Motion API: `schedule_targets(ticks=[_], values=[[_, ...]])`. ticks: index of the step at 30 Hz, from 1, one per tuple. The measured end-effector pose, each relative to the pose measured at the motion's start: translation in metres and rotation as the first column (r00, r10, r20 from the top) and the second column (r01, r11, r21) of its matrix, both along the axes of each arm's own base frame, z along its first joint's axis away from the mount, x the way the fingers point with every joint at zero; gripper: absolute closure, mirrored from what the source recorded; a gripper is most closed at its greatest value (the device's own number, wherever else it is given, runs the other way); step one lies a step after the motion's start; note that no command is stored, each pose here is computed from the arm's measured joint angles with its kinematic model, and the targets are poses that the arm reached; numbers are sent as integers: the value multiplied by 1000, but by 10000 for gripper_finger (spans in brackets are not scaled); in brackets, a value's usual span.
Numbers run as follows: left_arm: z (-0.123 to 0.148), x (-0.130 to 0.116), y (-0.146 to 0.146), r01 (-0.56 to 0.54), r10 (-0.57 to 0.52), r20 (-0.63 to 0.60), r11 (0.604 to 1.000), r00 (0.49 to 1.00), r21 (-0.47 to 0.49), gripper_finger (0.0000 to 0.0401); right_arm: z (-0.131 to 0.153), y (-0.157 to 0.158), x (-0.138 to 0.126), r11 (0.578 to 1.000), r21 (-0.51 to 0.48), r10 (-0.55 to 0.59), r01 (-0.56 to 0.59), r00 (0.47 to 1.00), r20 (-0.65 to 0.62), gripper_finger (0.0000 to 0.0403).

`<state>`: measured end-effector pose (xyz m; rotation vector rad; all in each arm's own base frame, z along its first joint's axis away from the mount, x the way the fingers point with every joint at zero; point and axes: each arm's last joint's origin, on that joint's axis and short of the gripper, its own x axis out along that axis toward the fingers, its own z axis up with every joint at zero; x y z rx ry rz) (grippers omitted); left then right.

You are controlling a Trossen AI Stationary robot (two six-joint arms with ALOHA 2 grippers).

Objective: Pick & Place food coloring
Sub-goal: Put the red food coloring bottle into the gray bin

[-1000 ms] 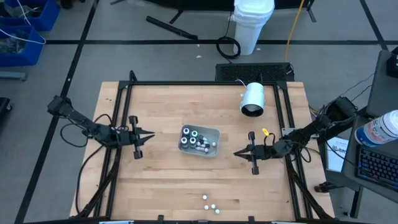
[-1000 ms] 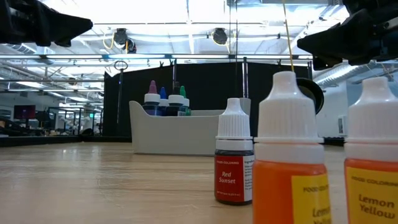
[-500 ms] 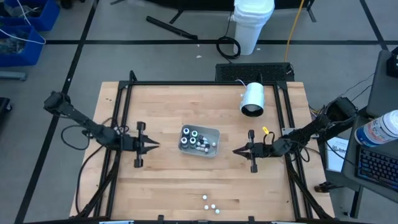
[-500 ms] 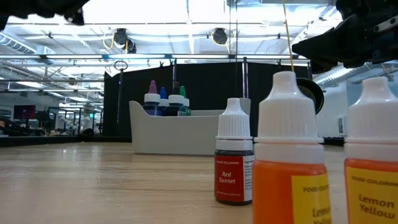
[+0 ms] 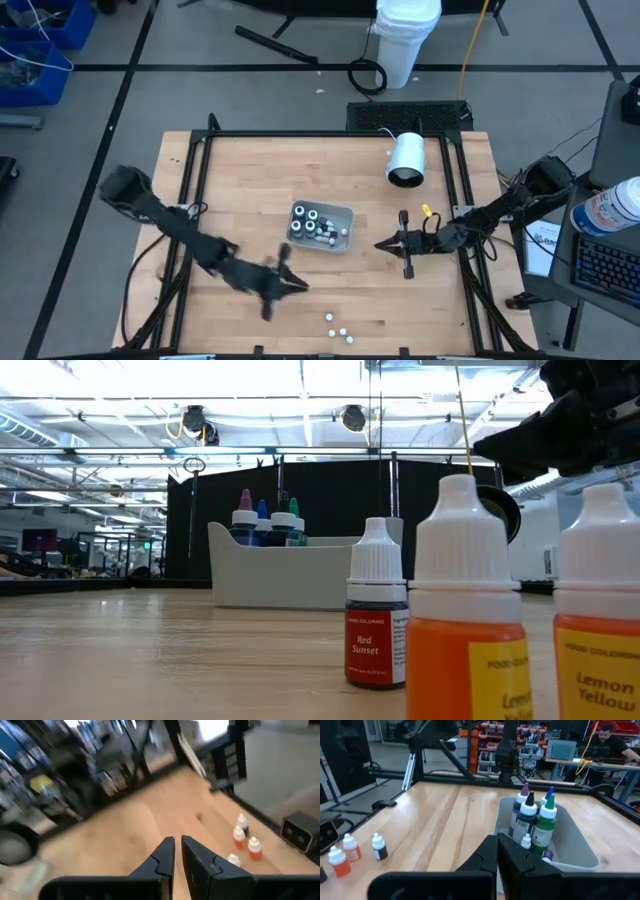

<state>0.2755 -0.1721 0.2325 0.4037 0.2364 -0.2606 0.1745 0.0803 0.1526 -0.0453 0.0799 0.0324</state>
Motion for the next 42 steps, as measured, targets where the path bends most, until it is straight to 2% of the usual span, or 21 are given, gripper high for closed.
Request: schedule_targets(ticks=[5, 9, 13, 17, 25, 33, 42], values=[[-4, 54, -26, -47, 35, -281, 998, 959, -36, 344, -1, 0, 0, 1000, -3, 0, 0, 1000, -5, 403], [-8, 88, -46, 68, -100, -445, 994, 890, -88, 301, 0, 0, 0, 1000, -2, 0, 0, 1000, -4, 403], [-17, 102, -63, 254, -294, -537, 956, 790, -149, 249, 0, 0, 0, 1000, 3, 0, 0, 1000, 0, 403], [-35, 109, -65, 276, -313, -568, 949, 761, -154, 208, 0, 0, 0, 1000, 12, 0, 0, 1000, 3, 403], [-57, 126, -49, 246, -271, -585, 961, 764, -125, 172, 1, 0, 0, 1000, 3, 1, -1, 1000, 9, 403], [-75, 136, -33, 237, -288, -626, 957, 724, -166, 184, 1, 0, 0, 1000, -1, 1, -1, 1000, 4, 403], [-84, 139, -30, 243, -301, -639, 953, 708, -179, 211, 0, 0, 0, 999, 32, -2, 2, 1000, -4, 403]])
